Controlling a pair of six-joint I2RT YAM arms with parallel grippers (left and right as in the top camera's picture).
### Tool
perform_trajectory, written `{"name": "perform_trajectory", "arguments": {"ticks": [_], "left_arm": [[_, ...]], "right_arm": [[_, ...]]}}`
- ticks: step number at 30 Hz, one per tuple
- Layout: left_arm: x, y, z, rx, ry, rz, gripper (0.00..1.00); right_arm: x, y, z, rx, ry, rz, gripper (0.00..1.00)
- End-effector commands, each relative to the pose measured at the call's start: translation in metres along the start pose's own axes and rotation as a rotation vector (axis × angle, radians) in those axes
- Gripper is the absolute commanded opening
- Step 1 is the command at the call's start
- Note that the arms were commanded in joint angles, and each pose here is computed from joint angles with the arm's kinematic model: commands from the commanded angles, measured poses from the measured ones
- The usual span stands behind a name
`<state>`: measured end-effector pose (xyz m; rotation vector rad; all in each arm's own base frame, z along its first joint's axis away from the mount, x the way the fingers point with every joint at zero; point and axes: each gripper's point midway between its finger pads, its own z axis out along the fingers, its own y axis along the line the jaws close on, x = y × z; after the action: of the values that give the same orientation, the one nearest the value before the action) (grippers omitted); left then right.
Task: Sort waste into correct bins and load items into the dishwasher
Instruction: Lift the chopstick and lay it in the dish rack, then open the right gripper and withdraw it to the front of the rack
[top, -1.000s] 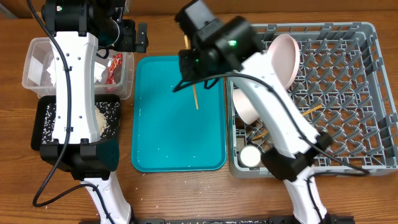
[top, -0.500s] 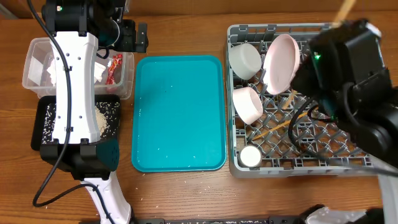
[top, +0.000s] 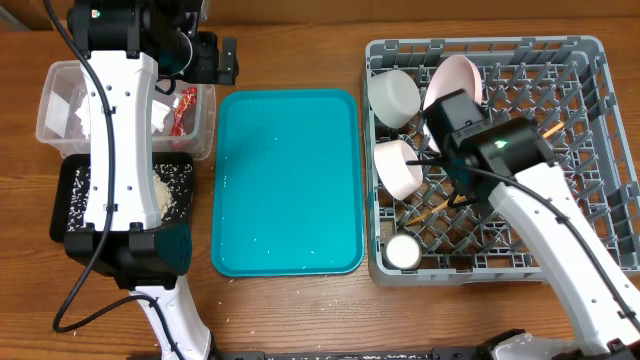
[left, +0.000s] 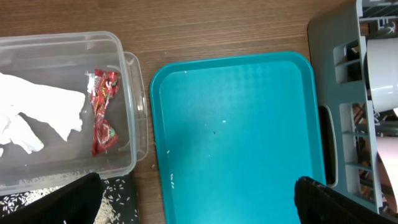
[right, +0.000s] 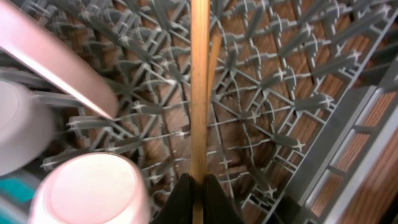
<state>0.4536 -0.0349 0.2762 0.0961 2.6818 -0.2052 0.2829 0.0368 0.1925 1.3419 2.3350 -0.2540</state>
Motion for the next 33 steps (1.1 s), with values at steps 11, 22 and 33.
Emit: {"name": "perform_trajectory", "arguments": {"ticks": [11,22,33], "left_arm": [[-0.005,-0.003,-0.006,-0.003,-0.025,0.005,1.0],[-0.005,-0.003,-0.006,-0.003,-0.025,0.004,1.0],[-0.005,-0.003,-0.006,-0.003,-0.025,0.004,1.0]], "right_arm": [[0.022,-0.002,0.056,0.004,0.002,0.097,0.04],[0.035,-0.012,0.07,0.037,0.03,0.08,0.13],[0.033,-0.002,0.07,-0.005,0.024,-0.032,0.5]]}}
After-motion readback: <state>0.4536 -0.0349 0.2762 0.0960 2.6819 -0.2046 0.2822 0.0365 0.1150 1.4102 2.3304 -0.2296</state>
